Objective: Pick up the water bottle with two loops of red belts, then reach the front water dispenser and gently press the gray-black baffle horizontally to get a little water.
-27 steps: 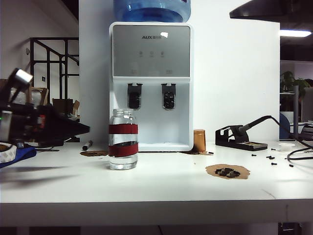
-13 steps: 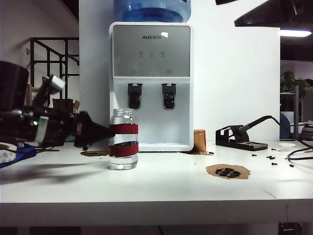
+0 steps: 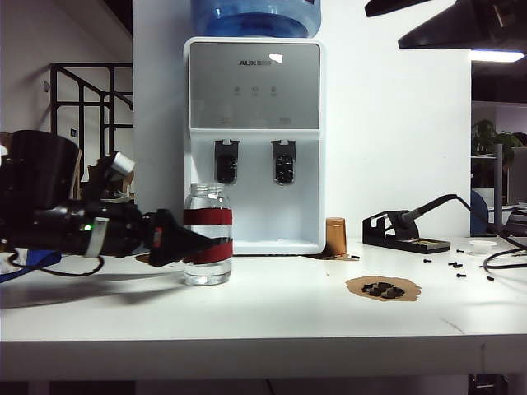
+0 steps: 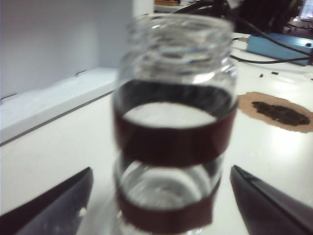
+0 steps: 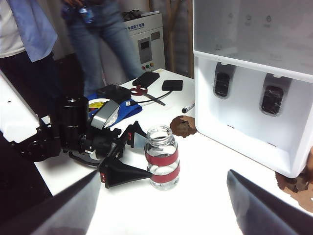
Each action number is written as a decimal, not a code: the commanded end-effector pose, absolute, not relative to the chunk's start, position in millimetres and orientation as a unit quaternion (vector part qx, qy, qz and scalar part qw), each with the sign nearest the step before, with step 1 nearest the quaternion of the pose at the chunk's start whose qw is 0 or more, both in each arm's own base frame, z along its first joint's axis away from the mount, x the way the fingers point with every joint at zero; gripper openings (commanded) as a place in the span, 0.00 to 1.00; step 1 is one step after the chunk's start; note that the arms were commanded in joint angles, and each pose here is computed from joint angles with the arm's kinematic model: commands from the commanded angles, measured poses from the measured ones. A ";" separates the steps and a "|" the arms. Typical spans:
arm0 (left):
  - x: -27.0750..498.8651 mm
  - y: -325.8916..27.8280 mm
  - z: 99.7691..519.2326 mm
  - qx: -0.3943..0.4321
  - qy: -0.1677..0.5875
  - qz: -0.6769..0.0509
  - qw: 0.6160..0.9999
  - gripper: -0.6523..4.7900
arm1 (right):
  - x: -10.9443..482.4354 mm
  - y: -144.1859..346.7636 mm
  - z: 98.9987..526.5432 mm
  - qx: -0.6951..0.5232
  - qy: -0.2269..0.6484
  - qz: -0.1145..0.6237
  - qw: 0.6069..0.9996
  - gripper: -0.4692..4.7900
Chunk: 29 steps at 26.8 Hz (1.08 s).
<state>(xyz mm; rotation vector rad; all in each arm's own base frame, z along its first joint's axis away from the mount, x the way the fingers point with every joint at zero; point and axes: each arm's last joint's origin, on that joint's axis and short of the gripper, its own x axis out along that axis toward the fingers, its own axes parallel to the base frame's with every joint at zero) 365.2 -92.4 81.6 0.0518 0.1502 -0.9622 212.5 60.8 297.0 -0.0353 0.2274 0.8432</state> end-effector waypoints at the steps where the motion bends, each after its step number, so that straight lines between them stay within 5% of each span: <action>1: 366.5 -103.9 83.0 0.030 0.063 -0.465 0.883 1.00 | 212.9 60.6 300.4 -0.019 0.101 0.408 0.907 0.88; 9: 370.3 -121.4 87.5 0.039 0.055 -0.448 0.892 1.00 | 212.7 60.7 300.6 -0.017 0.101 0.408 0.907 0.88; 10: 371.2 -122.9 87.4 0.040 0.055 -0.442 0.894 0.89 | 212.7 60.7 300.6 -0.017 0.101 0.408 0.907 0.88; 11: 372.0 -123.5 87.2 0.041 0.053 -0.438 0.897 0.63 | 212.7 60.7 300.6 -0.017 0.101 0.408 0.907 0.88; 13: 374.1 -125.2 86.1 0.042 0.052 -0.435 0.898 0.32 | 212.7 60.7 300.5 -0.018 0.101 0.408 0.907 0.88; 17: 377.5 -126.8 82.8 0.044 0.055 -0.420 0.905 0.11 | 212.7 60.7 300.5 -0.017 0.101 0.408 0.907 0.88; 29: 403.6 -131.6 105.0 0.032 0.033 -0.352 0.935 0.11 | 212.7 60.7 300.6 -0.018 0.101 0.408 0.907 0.88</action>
